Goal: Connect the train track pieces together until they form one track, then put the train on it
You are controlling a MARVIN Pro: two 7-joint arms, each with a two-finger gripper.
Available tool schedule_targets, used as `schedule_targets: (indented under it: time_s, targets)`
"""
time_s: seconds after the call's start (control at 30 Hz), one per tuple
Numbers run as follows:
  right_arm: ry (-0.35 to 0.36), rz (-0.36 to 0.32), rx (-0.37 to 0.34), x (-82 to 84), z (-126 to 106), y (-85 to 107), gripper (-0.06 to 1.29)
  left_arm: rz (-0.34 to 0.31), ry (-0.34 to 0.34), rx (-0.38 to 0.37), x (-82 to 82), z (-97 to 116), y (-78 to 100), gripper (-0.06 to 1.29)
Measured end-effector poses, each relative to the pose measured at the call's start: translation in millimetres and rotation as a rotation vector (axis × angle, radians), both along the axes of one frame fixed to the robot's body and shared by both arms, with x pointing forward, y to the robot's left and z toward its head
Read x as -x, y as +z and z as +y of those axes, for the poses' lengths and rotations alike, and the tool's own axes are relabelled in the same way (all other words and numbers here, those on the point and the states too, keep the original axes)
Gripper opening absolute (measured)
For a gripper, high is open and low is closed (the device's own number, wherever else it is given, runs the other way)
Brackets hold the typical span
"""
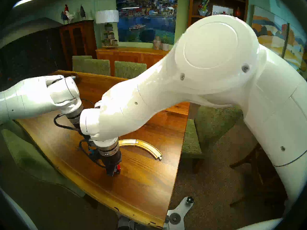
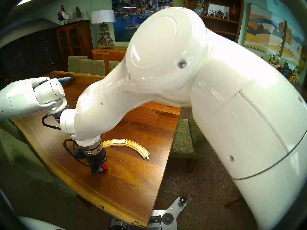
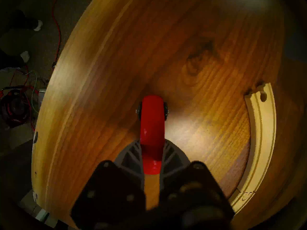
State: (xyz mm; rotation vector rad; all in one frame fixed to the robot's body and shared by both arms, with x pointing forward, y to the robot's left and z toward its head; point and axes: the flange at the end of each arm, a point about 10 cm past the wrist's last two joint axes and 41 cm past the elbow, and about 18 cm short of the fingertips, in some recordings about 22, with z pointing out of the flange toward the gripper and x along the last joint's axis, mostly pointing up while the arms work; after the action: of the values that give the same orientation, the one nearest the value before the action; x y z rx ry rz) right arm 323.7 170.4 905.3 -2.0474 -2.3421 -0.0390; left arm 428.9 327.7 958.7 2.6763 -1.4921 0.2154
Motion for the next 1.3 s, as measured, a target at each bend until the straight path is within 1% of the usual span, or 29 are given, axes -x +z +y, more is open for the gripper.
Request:
schedule_targets:
  time_s: [0.1, 0.23, 0.37, 0.67, 0.9, 1.17, 1.2, 1.3]
  targets:
    - [-0.005, 0.003, 0.005, 3.2, -3.4, 3.3, 0.05, 0.0, 0.0, 0.0, 0.0, 0.0, 0.0, 1.23]
    - [-0.026, -0.001, 0.011, 1.0, -11.0, 9.9, 0.02, 0.0, 0.0, 0.0, 0.0, 0.0, -0.1, 1.23]
    - [-0.054, -0.01, 0.017, -4.4, -20.7, 17.2, 0.02, 0.0, 0.0, 0.0, -0.1, 0.0, -0.1, 1.23]
    - [-0.142, -0.015, 0.028, -17.0, -47.2, 34.5, 0.02, 0.001, 0.0, 0.0, -0.1, -0.1, -0.2, 1.23]
    - [-0.237, -0.007, 0.037, -29.0, -72.6, 43.5, 0.02, 0.001, 0.0, 0.0, 0.0, -0.1, -0.3, 1.23]
    - [-0.369, -0.006, 0.047, -44.7, -104.8, 45.9, 0.02, 0.001, -0.001, 0.0, 0.0, -0.2, -0.4, 1.23]
    - [-0.396, -0.007, 0.046, -47.3, -110.4, 46.3, 0.02, 0.001, -0.001, 0.0, 0.0, -0.2, -0.4, 1.23]
    - [-0.438, -0.011, 0.041, -51.2, -117.7, 46.9, 0.02, 0.001, -0.001, 0.0, 0.0, -0.2, -0.4, 1.23]
